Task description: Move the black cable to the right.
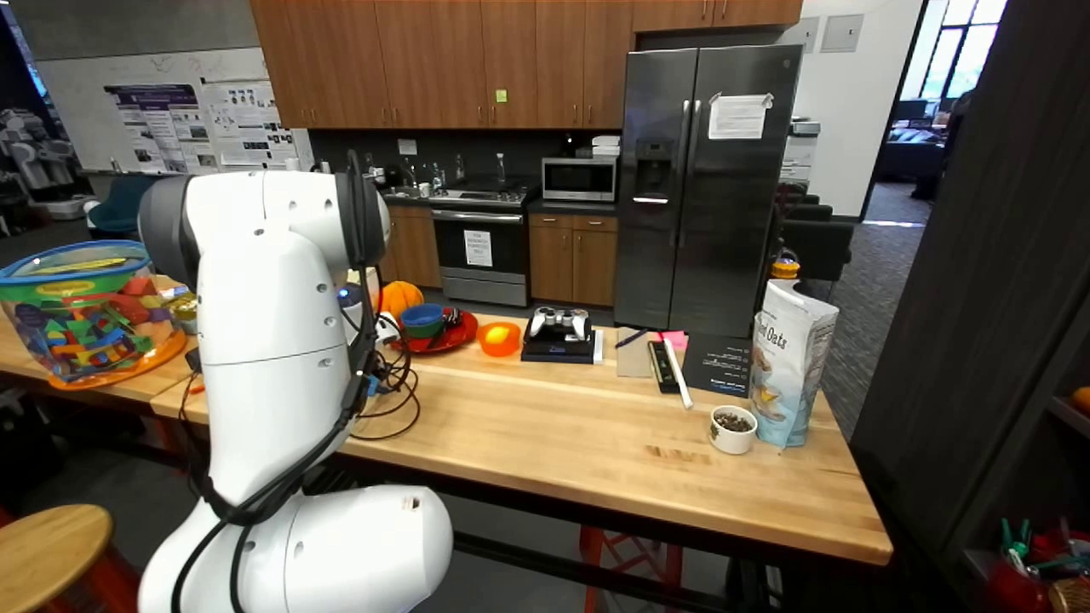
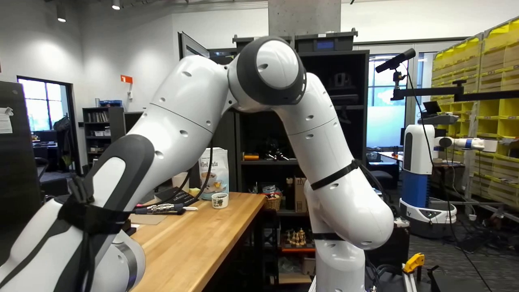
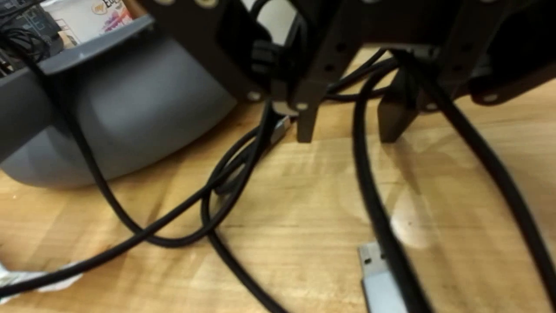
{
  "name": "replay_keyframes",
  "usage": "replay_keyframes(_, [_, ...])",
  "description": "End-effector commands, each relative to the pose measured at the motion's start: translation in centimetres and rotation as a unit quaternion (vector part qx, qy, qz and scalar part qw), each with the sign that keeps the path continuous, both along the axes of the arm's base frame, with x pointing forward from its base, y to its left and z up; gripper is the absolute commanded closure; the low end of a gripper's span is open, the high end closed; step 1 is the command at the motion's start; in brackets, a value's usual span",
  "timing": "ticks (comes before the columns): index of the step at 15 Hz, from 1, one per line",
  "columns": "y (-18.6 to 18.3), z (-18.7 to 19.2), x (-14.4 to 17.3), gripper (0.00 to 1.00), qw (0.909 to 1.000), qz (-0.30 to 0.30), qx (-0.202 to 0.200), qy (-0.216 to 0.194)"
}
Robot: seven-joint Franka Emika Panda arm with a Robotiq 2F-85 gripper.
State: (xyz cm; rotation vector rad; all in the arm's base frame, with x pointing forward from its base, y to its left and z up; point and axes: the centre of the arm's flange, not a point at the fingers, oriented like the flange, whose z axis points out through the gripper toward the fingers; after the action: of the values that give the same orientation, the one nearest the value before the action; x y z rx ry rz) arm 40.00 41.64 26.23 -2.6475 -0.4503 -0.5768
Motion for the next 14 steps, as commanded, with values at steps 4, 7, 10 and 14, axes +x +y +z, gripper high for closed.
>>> replay_keyframes(4, [2.6,-1.2,0.1,1.0,1.0,-0.002,-0.005,0.001])
replay_keyframes(7, [3.2,-0.8,0.0,1.0,1.0,0.002,-0.006,-0.005])
replay_keyframes(10, [3.7,0.1,0.0,1.0,0.9998,0.001,-0.018,-0.011])
replay_keyframes(14, [4.6,2.2,-1.2,1.0,0.999,0.026,-0.033,0.014])
